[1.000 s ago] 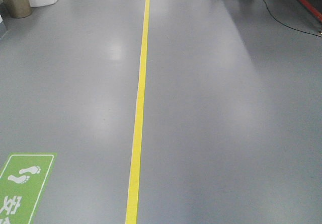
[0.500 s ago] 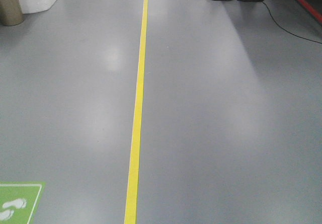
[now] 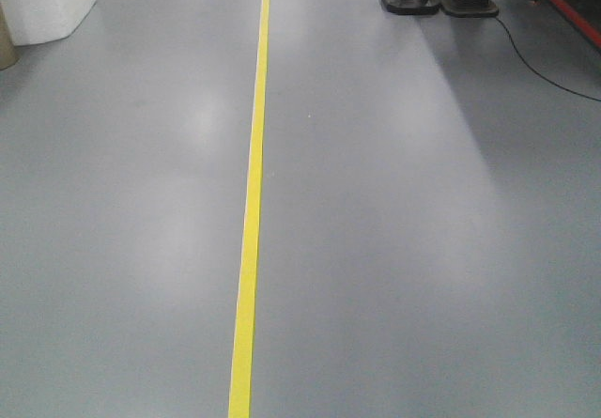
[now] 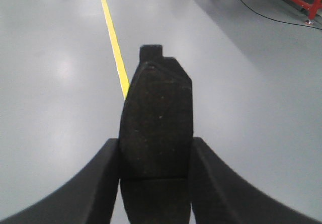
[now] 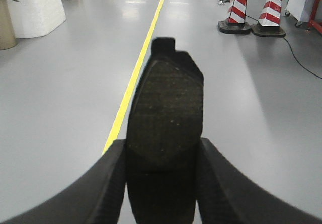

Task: Move and align brake pads A on conveyor
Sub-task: 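Drive away from the table holding a brake pad in each gripper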

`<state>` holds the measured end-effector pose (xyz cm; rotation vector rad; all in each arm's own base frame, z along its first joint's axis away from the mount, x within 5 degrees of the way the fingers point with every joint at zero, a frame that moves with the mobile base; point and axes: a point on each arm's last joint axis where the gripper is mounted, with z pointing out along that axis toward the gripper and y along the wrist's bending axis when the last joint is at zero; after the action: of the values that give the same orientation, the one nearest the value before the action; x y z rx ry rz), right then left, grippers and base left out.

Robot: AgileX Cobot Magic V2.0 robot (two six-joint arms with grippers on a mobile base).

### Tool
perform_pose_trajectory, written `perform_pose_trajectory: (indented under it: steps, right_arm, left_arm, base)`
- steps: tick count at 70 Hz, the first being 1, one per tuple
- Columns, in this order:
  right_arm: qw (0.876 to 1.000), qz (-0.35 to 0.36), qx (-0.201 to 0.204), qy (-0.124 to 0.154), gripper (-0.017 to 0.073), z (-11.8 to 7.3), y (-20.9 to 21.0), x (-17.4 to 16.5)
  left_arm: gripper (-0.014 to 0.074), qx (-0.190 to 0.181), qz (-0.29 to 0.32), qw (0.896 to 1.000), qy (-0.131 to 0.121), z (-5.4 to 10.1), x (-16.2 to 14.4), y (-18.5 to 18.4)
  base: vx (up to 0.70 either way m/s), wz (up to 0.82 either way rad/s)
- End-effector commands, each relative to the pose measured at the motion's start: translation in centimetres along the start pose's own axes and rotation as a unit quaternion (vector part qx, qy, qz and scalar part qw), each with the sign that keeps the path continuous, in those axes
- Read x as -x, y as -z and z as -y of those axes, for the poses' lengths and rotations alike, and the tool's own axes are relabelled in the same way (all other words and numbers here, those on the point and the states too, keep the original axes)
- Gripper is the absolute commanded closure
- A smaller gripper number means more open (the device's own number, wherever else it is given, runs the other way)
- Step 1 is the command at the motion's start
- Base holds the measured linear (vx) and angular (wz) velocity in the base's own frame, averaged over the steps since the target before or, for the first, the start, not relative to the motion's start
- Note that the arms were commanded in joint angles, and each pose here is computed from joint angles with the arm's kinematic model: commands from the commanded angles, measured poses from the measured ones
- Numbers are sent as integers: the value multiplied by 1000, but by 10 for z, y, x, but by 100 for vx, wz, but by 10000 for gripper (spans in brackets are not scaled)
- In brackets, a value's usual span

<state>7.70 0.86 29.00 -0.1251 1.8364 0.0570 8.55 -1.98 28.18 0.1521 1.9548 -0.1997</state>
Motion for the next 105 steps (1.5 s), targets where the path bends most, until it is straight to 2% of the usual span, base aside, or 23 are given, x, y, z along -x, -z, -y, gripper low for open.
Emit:
perform_pose_trajectory:
  steps: [1,105]
  right_arm:
    - [998,61,-8,4,569,1,4,19]
    - [998,61,-8,4,569,1,4,19]
  left_arm:
    - [599,-4,62,998,6,1,18,4]
    - [599,-4,61,998,6,1,18,4]
  base:
    - [64,-4]
    - [68,-3]
